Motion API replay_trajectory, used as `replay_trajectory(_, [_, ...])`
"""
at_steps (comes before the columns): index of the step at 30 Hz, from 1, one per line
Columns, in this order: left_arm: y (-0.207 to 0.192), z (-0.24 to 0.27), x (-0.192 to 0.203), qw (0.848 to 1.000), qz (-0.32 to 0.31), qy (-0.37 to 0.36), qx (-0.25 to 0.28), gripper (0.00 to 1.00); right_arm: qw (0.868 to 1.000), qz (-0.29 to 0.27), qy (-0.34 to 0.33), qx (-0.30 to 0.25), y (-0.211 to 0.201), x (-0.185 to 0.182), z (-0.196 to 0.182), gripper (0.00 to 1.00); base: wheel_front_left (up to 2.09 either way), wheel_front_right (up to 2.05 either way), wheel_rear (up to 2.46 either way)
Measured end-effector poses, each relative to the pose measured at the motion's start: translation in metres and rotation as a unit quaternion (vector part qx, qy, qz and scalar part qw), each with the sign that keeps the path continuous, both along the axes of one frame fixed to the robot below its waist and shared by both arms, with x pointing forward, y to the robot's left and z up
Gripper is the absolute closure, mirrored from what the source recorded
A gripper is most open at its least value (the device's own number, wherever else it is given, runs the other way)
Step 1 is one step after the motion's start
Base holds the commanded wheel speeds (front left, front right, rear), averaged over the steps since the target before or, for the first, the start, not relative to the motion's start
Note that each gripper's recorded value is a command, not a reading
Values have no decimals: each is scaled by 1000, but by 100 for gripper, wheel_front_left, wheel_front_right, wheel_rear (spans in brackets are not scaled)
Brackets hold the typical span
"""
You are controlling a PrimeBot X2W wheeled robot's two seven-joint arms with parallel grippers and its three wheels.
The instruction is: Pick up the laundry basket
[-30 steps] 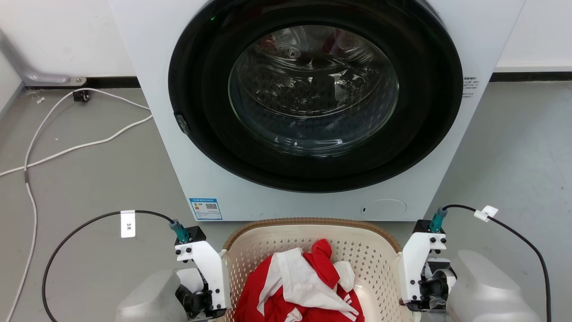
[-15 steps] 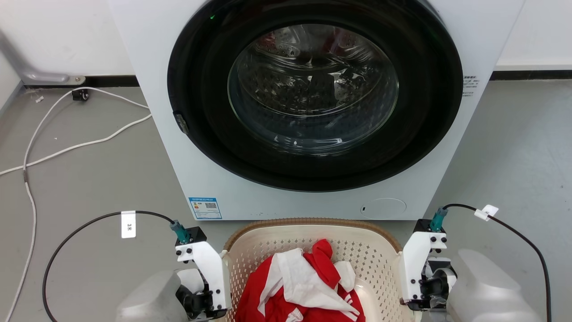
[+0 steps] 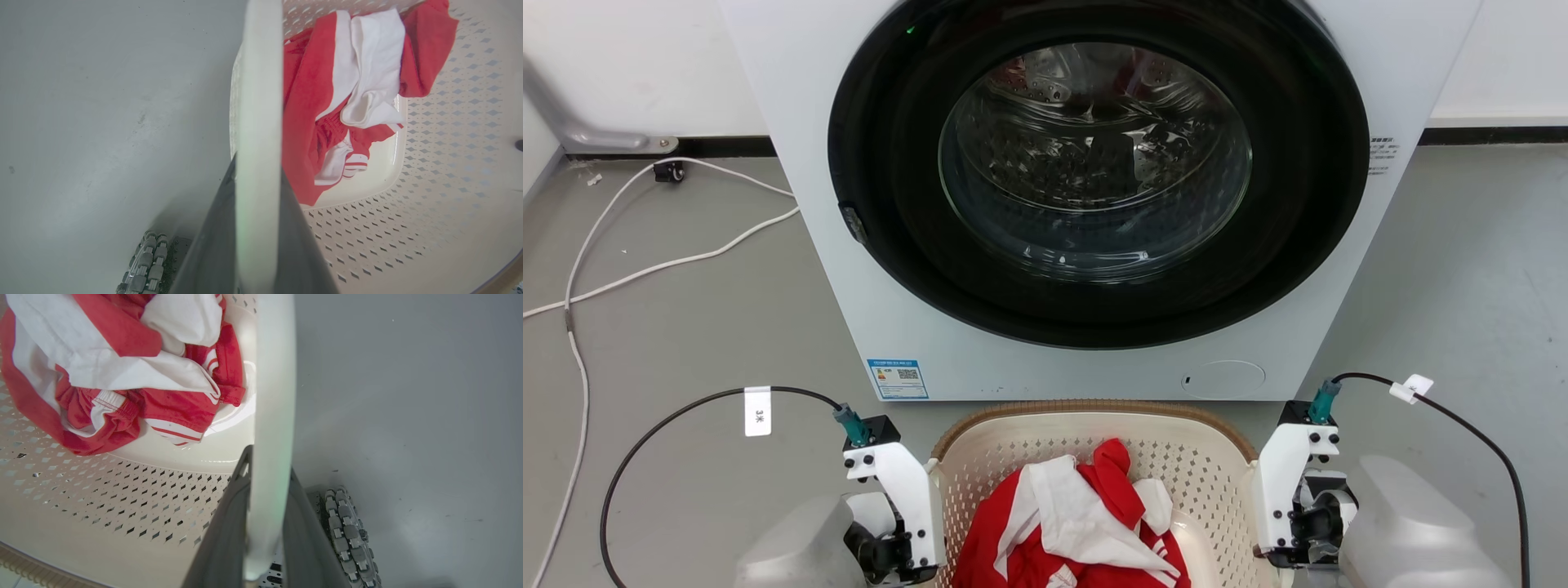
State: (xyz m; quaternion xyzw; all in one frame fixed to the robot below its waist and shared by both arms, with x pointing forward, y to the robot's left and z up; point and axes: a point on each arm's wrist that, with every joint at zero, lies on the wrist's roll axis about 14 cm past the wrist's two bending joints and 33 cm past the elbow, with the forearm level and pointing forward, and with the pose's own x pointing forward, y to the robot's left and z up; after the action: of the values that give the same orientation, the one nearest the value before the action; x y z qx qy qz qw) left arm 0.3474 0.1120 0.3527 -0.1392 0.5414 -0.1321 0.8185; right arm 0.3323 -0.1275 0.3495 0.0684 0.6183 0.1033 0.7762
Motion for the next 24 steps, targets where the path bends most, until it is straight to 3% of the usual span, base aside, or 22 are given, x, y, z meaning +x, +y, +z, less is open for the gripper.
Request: replay_trajectory(24, [0,-2,-2,1000,2,5,-2,100,1000,0,4,2,1,-1,-1,100,0,0,0])
